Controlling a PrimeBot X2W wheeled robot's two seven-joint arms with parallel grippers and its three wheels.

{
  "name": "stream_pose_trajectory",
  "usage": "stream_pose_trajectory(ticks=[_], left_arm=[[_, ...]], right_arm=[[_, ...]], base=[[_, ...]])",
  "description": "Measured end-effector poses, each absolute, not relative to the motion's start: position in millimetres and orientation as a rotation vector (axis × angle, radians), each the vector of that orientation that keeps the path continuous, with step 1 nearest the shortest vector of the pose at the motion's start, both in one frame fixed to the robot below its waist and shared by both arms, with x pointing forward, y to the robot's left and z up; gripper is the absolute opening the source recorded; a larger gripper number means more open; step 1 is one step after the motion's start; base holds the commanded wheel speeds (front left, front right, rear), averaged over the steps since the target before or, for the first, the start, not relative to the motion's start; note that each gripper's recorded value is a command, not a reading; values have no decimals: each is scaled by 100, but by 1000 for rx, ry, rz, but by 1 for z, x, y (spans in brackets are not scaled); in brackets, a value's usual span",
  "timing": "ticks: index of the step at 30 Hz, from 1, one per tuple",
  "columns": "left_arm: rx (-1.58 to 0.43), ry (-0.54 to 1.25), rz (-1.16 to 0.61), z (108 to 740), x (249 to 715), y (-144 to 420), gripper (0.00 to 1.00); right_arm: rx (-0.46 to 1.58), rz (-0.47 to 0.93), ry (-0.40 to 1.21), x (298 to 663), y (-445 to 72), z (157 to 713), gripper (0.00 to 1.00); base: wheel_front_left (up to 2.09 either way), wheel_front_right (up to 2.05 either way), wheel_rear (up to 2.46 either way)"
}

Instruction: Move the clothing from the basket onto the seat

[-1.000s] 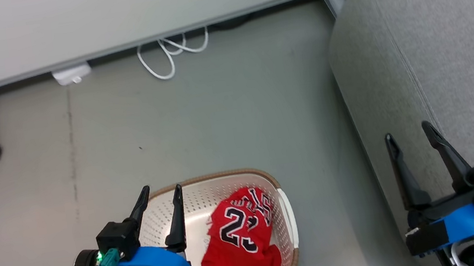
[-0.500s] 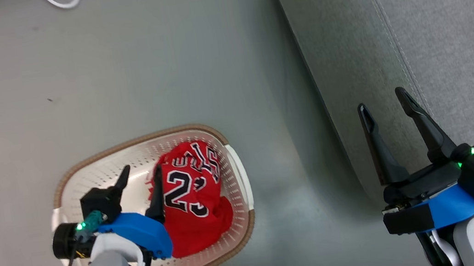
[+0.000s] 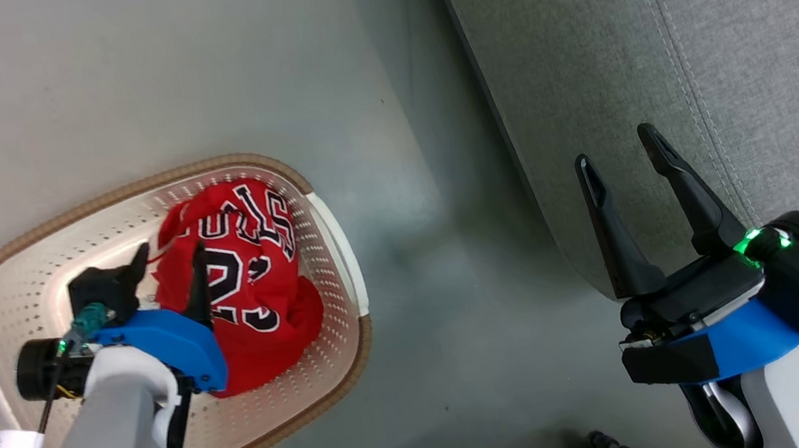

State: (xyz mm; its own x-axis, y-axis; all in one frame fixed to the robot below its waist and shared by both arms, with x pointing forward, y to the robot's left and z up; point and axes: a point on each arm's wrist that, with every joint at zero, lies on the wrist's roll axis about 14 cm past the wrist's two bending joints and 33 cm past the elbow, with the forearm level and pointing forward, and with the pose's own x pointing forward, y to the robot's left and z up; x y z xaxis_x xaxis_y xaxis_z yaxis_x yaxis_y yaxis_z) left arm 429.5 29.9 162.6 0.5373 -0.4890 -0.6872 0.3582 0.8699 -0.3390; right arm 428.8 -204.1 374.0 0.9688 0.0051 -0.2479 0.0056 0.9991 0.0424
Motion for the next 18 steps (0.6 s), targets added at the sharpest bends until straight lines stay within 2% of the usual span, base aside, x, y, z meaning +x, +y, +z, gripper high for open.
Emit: stream_pose_trajectory(ticks=[11, 18], left_arm=[[-152, 949, -522, 120, 428, 26, 100], [-145, 1043, -541, 98, 411, 20, 100]], right_arm=[[50, -18, 311, 427, -210, 350, 100], [59, -31, 324, 426, -213, 345, 100]], base=[[0, 0, 0], [0, 0, 0]])
